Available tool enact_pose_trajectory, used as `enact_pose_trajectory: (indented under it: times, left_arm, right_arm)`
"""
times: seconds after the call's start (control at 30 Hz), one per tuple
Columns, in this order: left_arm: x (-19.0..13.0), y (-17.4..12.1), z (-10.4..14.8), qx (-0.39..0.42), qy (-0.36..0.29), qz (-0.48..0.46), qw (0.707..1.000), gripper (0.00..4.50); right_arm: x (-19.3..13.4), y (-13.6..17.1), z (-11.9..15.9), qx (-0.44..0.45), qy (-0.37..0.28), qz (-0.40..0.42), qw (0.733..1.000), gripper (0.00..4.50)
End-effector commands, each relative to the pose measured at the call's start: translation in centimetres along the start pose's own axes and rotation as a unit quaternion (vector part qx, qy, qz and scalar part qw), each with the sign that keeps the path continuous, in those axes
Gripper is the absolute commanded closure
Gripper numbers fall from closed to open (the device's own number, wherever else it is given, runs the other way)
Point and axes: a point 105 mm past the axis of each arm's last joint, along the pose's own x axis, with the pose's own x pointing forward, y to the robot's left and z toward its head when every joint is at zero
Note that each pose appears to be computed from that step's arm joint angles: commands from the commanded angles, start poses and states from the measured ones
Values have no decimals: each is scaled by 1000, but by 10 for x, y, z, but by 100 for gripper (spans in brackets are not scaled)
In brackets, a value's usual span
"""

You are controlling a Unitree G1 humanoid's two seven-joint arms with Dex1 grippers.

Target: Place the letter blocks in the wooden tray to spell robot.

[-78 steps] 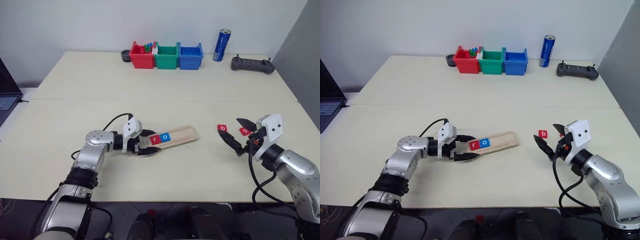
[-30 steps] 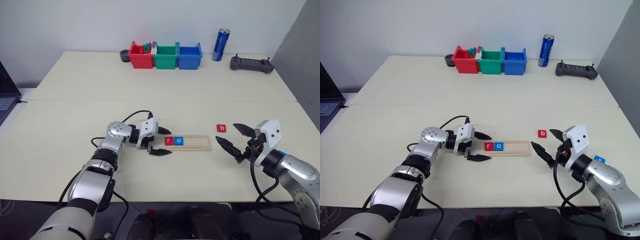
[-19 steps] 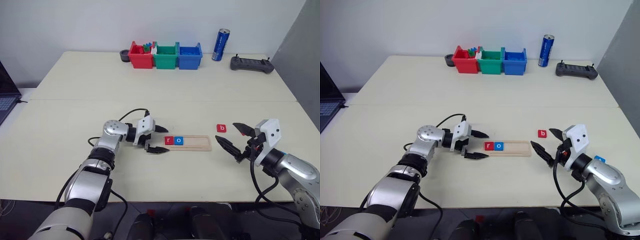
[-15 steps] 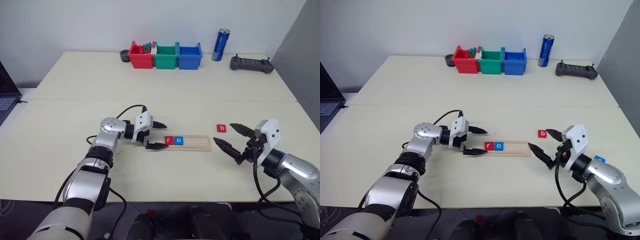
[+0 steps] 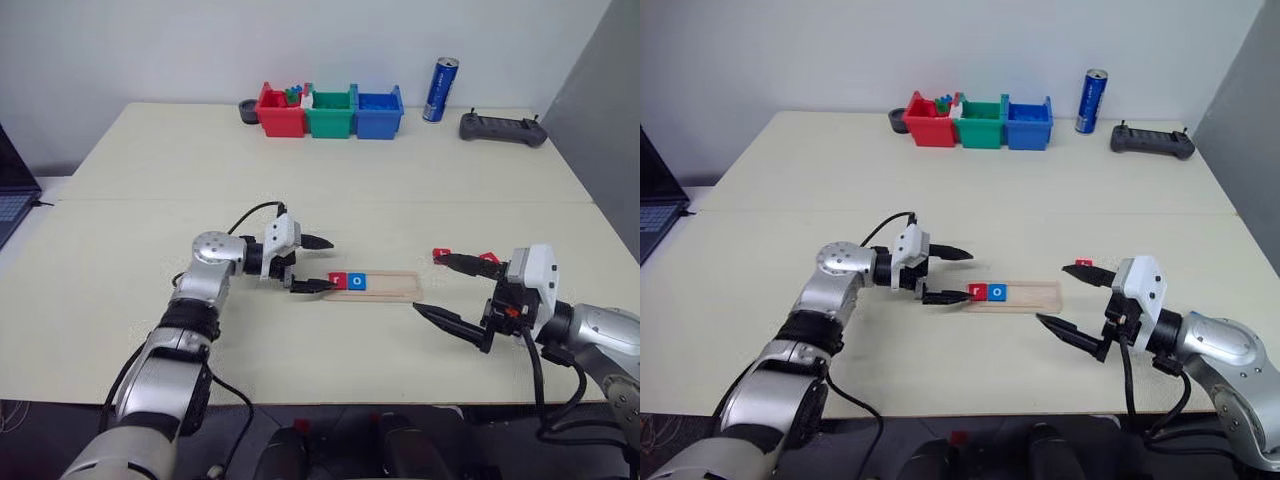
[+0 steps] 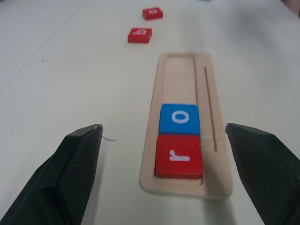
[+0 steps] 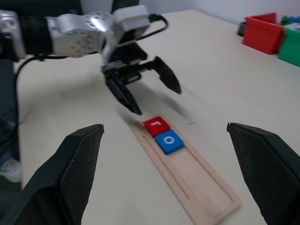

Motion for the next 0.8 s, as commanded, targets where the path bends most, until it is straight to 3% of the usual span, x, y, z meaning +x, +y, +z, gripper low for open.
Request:
enact_pose_trajectory:
  times: [0.03,0.17,0.33,0.8]
  left_arm:
    - [-11,-8,20,-4,-29,28,999,7]
    - [-14,-27,22,-34,-33,55,997,7]
    - [-20,-40,21,-62,-35,105,992,7]
    - [-20,-64,25,-102,-44,191,975,7]
  right_arm:
    - [-7,-23,-17,0,39,-103,994,0]
    - [-17,-48,-41,15,77,-215,973,0]
    - [-15,-58,-50,34,86,-287,954,0]
    - [-10,-67,-69,75,95,-367,922,0]
